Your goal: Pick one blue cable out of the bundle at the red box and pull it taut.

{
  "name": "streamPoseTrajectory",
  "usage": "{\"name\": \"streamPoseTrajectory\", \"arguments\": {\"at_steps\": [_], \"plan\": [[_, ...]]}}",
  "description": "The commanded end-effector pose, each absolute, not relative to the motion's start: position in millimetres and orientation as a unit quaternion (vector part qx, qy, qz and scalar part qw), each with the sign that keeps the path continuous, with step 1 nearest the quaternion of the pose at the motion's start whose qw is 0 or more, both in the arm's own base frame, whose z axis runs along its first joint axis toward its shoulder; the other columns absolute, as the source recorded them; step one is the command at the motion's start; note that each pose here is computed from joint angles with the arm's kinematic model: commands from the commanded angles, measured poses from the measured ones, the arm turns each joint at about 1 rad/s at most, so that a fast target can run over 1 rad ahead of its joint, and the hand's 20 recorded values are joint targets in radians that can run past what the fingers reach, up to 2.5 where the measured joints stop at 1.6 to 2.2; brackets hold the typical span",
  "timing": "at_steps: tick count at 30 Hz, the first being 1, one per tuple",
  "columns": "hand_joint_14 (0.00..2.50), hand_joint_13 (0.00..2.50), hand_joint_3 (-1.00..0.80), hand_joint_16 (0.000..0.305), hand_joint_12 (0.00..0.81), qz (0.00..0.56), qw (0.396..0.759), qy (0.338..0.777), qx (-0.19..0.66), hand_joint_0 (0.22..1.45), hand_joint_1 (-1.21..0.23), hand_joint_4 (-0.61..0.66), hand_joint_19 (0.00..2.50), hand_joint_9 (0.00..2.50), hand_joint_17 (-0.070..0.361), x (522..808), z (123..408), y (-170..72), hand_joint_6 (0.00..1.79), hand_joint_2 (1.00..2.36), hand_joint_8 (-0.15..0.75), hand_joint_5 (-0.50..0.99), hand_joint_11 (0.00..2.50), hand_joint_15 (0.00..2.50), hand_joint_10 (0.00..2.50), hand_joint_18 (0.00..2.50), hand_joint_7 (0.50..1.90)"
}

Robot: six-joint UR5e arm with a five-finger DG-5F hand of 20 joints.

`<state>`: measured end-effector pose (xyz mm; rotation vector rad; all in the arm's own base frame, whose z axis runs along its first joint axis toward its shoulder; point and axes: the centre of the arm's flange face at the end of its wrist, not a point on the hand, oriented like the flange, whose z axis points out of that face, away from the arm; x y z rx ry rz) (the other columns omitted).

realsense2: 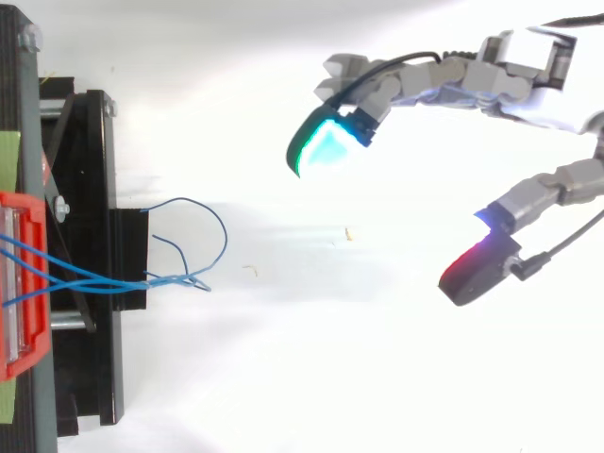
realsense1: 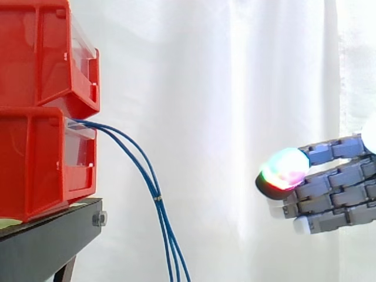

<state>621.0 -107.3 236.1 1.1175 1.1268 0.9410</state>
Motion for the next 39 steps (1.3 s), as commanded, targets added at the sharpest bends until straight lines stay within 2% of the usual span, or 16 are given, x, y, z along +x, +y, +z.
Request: {"name": "streamPoseTrajectory", "arguments": {"at_steps": [1, 8, 17, 22, 25, 28, 39], "plan": [[0.00, 0.05, -0.50, 0.058, 0.378, 0.405, 0.609, 0.486, 0.478, 0.45, -0.83, 0.25, 0.15, 0.24, 0.131, 628, 219, -105, 0.50, 1.00, 0.296, -0.19, 0.04, 0.07, 0.00, 0.00, 0.70], [0.00, 0.08, -0.50, 0.059, 0.379, 0.405, 0.618, 0.491, 0.462, 0.44, -0.80, 0.27, 0.16, 0.37, 0.133, 653, 195, -101, 0.50, 1.00, 0.321, -0.18, 0.10, 0.08, 0.00, 0.01, 0.70], [0.00, 0.11, -0.50, 0.061, 0.389, 0.440, 0.600, 0.499, 0.444, 0.42, -0.74, 0.27, 0.18, 0.40, 0.138, 720, 172, -94, 0.50, 1.00, 0.331, -0.18, 0.12, 0.09, 0.00, 0.03, 0.70], [0.00, 0.12, -0.50, 0.063, 0.396, 0.442, 0.597, 0.503, 0.442, 0.41, -0.68, 0.30, 0.17, 0.41, 0.142, 725, 169, -88, 0.50, 1.00, 0.340, -0.18, 0.13, 0.09, 0.00, 0.04, 0.70], [0.00, 0.12, -0.50, 0.064, 0.398, 0.445, 0.598, 0.503, 0.437, 0.40, -0.65, 0.31, 0.18, 0.42, 0.144, 736, 148, -86, 0.50, 1.00, 0.346, -0.18, 0.13, 0.09, 0.00, 0.04, 0.71], [0.00, 0.12, -0.50, 0.064, 0.400, 0.457, 0.595, 0.500, 0.433, 0.40, -0.64, 0.31, 0.18, 0.42, 0.144, 751, 139, -86, 0.50, 1.00, 0.348, -0.17, 0.14, 0.09, 0.00, 0.04, 0.71], [0.00, 0.18, -0.50, 0.060, 0.381, 0.467, 0.597, 0.498, 0.420, 0.46, -0.61, 0.38, 0.18, 0.49, 0.134, 762, 150, -76, 0.50, 1.00, 0.349, -0.14, 0.14, 0.08, 0.00, 0.11, 0.80]]}}
